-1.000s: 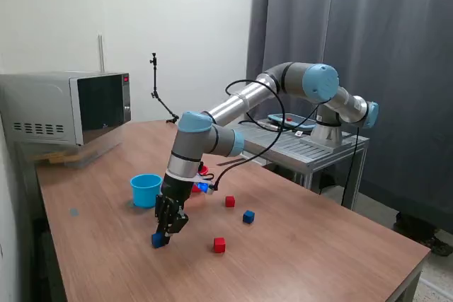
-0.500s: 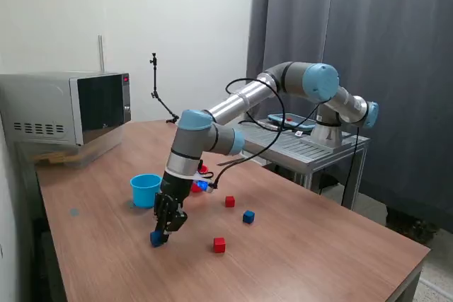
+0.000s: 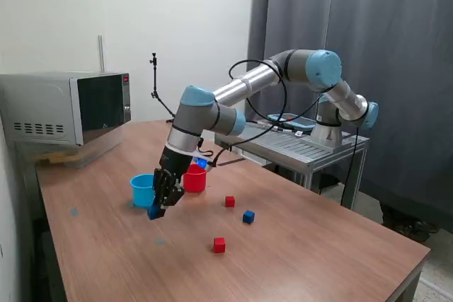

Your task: Place red objects in the red bin, and blue objects in the blue bin.

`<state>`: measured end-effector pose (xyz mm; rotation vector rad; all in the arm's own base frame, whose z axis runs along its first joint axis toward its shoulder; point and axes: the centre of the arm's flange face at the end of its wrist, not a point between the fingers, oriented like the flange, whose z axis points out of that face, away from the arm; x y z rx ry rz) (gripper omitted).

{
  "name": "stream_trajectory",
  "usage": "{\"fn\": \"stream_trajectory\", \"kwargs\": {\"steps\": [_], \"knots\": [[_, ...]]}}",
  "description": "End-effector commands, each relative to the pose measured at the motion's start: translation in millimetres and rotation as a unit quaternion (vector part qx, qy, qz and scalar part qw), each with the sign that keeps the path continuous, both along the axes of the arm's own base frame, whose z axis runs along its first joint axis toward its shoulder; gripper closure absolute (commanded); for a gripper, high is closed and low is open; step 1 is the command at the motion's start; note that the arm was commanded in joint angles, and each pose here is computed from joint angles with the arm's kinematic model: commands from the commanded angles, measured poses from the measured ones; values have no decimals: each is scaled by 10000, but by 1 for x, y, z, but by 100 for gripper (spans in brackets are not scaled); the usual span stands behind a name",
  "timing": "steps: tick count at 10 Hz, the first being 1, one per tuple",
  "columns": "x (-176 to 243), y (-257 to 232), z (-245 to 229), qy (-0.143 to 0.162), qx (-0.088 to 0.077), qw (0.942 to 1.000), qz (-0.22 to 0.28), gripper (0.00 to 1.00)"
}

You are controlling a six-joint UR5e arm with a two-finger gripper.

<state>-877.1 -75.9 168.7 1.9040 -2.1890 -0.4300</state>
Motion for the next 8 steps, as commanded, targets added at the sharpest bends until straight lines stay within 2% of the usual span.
{"fn": "stream_trajectory", "kwargs": {"steps": [1,2,5,8], "knots": [[15,39,36,41,217,9987,-470,100],[22,53,46,29,295,9978,-601,100],[33,88,54,-13,383,9945,-976,100],[43,114,37,-236,356,9917,-1211,100]]}}
